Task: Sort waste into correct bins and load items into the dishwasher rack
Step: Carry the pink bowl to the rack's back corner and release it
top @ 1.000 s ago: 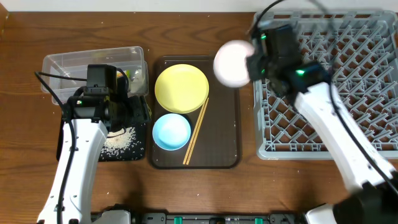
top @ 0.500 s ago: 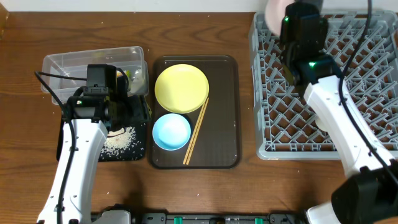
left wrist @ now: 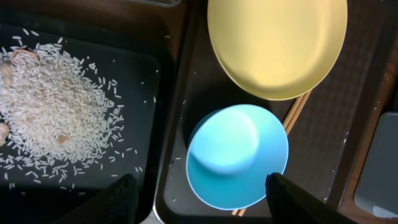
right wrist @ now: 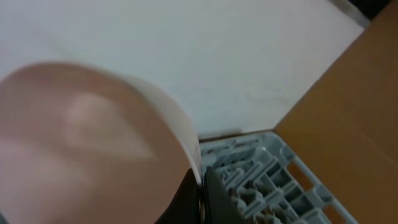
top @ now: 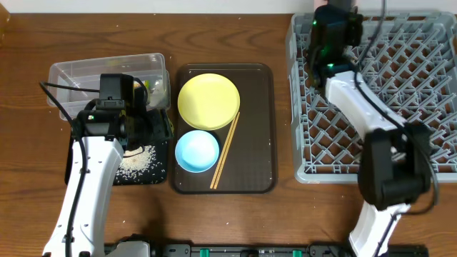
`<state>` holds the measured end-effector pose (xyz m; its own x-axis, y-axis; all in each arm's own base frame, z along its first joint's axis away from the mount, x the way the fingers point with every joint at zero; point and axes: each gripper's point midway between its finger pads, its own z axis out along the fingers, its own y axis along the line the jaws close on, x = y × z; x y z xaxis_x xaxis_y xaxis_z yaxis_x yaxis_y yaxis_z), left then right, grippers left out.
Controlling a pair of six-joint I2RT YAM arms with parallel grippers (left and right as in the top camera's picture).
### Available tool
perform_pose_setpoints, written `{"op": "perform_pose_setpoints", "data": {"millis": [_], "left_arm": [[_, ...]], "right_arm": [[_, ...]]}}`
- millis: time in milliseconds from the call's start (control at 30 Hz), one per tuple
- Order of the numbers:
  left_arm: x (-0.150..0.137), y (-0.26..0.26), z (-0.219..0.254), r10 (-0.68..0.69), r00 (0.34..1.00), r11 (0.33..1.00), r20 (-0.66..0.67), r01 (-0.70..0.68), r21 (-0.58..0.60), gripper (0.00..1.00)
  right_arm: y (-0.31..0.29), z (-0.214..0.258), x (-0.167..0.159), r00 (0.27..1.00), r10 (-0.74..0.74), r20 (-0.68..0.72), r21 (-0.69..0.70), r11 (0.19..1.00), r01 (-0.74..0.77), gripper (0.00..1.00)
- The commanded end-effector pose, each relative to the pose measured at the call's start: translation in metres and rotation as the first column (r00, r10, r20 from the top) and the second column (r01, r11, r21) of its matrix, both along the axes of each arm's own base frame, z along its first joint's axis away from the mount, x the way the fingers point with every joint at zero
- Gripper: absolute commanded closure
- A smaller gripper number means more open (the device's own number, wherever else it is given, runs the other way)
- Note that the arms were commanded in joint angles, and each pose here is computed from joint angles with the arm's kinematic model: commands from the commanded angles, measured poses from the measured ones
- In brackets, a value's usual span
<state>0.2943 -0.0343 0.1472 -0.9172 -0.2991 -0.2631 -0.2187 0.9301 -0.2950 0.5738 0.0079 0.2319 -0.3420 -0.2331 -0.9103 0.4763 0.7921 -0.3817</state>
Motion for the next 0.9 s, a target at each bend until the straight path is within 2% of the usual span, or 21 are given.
{"op": "perform_pose_setpoints", "data": {"millis": [0,133,400,633,867], "left_arm": [[0.0,0.003,0.001,0.002,1.0,1.0,0.003,-0.002,0.014,0.32],[0.001,0.003,0.001,0.002,1.0,1.0,0.004,-0.002,0.014,0.31],[0.003,0.003,0.002,0.002,1.0,1.0,0.014,-0.003,0.014,0.31],[0.003,0.003,0.002,0.002,1.0,1.0,0.015,-0.003,0.014,0.31],[0.003,0.003,0.002,0.002,1.0,1.0,0.014,-0.003,0.014,0.31]], "right_arm": [[-0.007,-0.027,0.006,0.997,-0.028,-0.066,-0.076,0.997,0.023,0.99],[-0.009,-0.057,0.007,0.991,-0.058,-0.121,-0.1,0.994,0.046,0.99],[0.003,-0.077,-0.003,0.974,-0.066,-0.218,-0.136,0.99,0.037,0.99],[0.022,-0.106,-0.02,0.921,-0.042,-0.387,-0.188,0.982,-0.034,0.99],[0.043,-0.098,-0.027,0.931,-0.009,-0.366,-0.141,0.989,-0.046,0.99]]}}
